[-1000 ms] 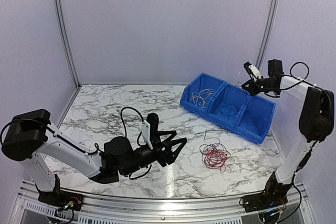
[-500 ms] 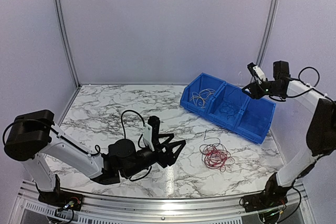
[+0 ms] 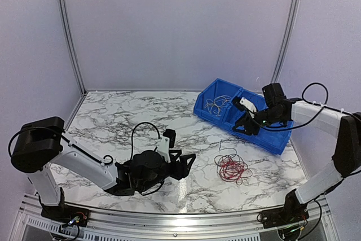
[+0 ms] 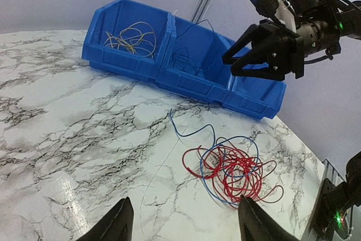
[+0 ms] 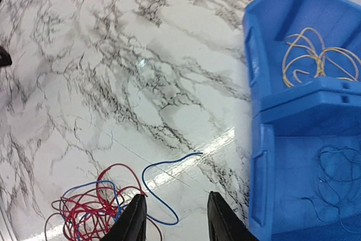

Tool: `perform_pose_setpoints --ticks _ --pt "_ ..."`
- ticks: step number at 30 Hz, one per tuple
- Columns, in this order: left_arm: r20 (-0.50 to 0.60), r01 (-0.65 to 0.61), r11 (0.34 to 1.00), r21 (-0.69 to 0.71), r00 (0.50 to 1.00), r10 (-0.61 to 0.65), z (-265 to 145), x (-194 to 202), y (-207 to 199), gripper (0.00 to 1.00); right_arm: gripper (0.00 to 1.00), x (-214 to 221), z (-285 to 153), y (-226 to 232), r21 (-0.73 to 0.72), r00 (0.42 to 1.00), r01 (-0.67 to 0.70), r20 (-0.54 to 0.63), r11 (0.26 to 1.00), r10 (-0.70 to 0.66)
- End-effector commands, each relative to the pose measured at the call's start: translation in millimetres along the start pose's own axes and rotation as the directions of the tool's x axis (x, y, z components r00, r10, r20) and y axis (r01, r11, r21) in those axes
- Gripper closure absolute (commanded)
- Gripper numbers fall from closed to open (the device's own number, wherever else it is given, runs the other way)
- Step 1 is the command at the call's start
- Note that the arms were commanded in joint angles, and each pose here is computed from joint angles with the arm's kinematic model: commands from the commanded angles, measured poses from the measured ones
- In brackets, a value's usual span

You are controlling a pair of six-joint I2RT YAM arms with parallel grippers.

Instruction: Untangle the cables

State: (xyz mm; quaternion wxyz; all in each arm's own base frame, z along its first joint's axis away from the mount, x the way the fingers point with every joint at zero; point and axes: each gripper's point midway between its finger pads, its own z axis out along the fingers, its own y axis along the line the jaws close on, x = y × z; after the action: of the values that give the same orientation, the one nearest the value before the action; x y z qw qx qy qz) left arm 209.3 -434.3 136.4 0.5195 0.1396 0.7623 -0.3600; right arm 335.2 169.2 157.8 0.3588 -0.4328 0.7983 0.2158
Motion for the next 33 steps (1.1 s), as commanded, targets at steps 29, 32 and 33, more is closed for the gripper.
perform_pose_setpoints --ticks 29,32,33 --pt "-0.126 0.055 0.998 -0.01 0.99 -0.056 6 33 7 0.35 0.87 56 89 23 0.0 0.897 0.233 -0.386 0.972 -0.215" --pt "-0.131 0.058 0.998 -0.006 0.99 -0.058 7 34 7 0.35 0.89 46 86 25 0.003 0.911 0.231 -0.352 0.973 -0.216" --pt "-0.132 0.057 0.998 -0.005 0.99 -0.057 7 35 7 0.35 0.96 45 85 26 0.002 0.912 0.231 -0.348 0.973 -0.216"
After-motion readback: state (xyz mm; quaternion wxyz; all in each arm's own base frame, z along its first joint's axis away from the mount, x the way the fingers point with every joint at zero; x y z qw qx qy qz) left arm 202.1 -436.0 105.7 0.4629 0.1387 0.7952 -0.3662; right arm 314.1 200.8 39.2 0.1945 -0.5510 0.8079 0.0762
